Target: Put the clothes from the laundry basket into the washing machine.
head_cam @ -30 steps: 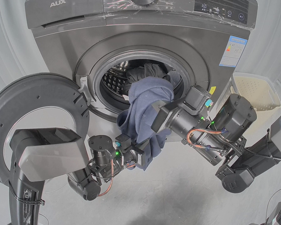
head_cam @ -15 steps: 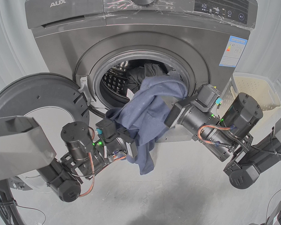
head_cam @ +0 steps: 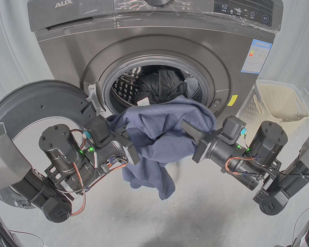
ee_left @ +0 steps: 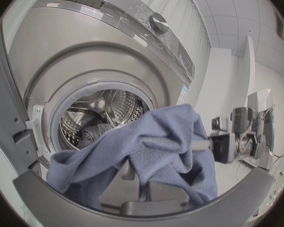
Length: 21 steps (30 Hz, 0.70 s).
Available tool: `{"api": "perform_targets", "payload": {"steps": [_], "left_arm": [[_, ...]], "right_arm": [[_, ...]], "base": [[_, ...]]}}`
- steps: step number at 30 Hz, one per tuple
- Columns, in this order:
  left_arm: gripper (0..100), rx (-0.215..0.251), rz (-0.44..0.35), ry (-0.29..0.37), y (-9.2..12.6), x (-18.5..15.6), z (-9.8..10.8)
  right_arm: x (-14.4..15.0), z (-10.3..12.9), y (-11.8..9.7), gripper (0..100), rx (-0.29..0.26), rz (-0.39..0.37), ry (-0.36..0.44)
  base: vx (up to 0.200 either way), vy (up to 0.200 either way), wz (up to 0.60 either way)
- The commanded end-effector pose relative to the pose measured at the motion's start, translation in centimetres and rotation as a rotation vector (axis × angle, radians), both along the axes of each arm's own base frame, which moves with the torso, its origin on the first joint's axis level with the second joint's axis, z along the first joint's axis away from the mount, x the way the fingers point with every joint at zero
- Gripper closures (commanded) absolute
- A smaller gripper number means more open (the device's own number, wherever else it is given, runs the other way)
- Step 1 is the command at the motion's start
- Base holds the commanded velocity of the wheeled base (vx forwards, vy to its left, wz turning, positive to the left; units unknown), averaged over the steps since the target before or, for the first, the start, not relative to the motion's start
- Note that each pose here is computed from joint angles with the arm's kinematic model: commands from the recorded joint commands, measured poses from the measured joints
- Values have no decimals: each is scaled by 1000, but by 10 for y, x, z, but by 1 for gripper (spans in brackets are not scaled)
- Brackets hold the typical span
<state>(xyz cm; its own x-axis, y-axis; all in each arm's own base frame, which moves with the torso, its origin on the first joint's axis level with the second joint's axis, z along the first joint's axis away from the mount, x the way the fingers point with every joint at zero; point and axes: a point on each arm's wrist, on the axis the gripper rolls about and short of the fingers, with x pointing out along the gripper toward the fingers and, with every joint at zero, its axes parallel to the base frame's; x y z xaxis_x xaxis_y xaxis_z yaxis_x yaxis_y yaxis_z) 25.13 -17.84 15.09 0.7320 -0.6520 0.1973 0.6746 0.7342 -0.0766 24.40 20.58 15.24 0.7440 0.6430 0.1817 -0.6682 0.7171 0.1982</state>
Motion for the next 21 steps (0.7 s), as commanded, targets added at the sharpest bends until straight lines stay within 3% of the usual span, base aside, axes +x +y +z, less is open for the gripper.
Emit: {"api": "perform_targets", "payload": {"steps": [1, 6, 11, 18, 21], "left_arm": [[100, -41, 9, -32, 2, 3, 12], [100, -62, 20, -45, 2, 2, 19], [100, -76, 24, -51, 4, 0, 23], [100, -136, 15, -50, 6, -3, 34], [100, -136, 18, -50, 8, -2, 34]], "right_arm": [[-11, -17, 0, 100, -48, 26, 50], [-16, -43, 1, 100, -114, 36, 129], [-17, -52, 1, 100, -139, 40, 152], [-20, -62, 7, 100, -165, 58, 176], [-21, -65, 8, 100, -174, 63, 180]], "base": [[0, 0, 0], [0, 0, 0], [0, 0, 0], [0, 0, 0], [0, 0, 0]]}}
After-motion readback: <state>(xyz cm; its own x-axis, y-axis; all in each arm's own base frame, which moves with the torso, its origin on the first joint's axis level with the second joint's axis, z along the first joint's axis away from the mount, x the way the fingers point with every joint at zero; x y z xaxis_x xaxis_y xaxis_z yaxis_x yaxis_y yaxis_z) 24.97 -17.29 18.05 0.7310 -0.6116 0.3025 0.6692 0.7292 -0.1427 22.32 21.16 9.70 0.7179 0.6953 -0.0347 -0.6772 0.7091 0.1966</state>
